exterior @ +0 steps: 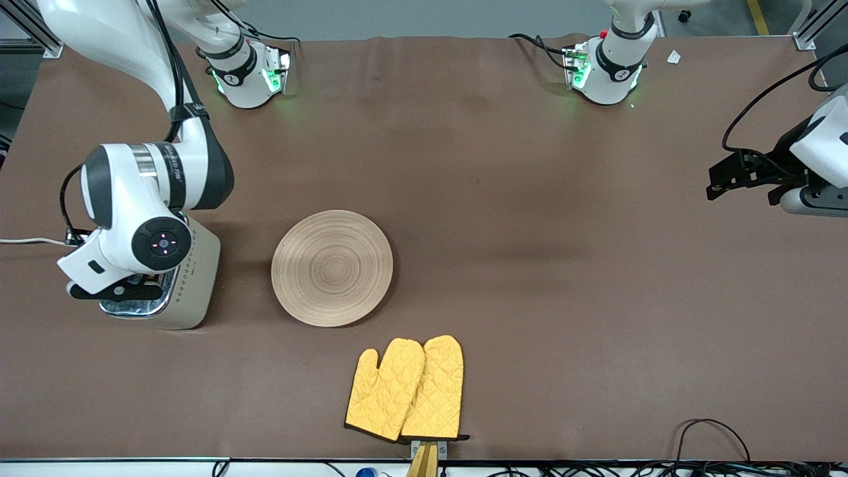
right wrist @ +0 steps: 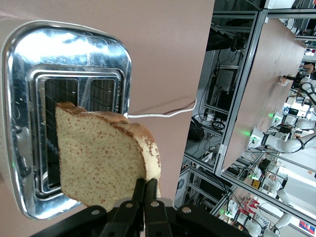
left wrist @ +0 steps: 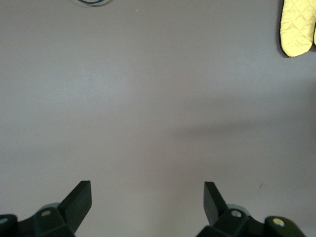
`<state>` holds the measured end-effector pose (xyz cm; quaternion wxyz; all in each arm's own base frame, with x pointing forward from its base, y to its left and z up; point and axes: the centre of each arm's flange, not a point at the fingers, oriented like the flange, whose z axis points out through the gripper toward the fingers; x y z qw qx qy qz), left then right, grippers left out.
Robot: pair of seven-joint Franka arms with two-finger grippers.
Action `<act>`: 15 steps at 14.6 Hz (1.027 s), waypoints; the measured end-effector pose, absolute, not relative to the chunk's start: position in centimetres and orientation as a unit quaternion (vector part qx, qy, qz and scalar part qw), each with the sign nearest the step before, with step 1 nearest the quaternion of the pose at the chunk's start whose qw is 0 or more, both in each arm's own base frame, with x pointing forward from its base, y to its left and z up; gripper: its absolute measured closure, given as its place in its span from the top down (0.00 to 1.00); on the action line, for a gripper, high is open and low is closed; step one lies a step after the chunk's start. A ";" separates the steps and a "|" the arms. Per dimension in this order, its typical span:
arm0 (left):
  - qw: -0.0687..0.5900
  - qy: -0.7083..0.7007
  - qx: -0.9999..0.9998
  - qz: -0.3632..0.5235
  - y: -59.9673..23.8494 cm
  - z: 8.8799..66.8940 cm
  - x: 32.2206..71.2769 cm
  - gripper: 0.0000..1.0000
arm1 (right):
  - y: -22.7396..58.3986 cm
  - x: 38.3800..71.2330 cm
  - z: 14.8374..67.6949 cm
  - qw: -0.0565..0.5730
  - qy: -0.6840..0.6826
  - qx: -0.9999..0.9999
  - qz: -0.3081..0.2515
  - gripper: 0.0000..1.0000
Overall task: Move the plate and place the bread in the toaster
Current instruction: 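Lower the bread slice into the toaster slot with the right gripper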
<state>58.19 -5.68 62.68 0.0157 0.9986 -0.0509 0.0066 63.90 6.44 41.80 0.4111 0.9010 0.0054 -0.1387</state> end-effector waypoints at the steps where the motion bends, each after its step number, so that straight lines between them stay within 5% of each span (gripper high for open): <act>1: 0.016 -0.051 0.999 0.007 -5.7 62.7 58.2 1.00 | 6.6 64.0 41.3 0.411 0.005 0.901 -0.137 0.03; 15: 0.016 -0.051 0.999 0.007 -5.7 62.7 58.2 1.00 | 7.5 65.3 39.4 0.409 0.008 0.906 -0.107 0.03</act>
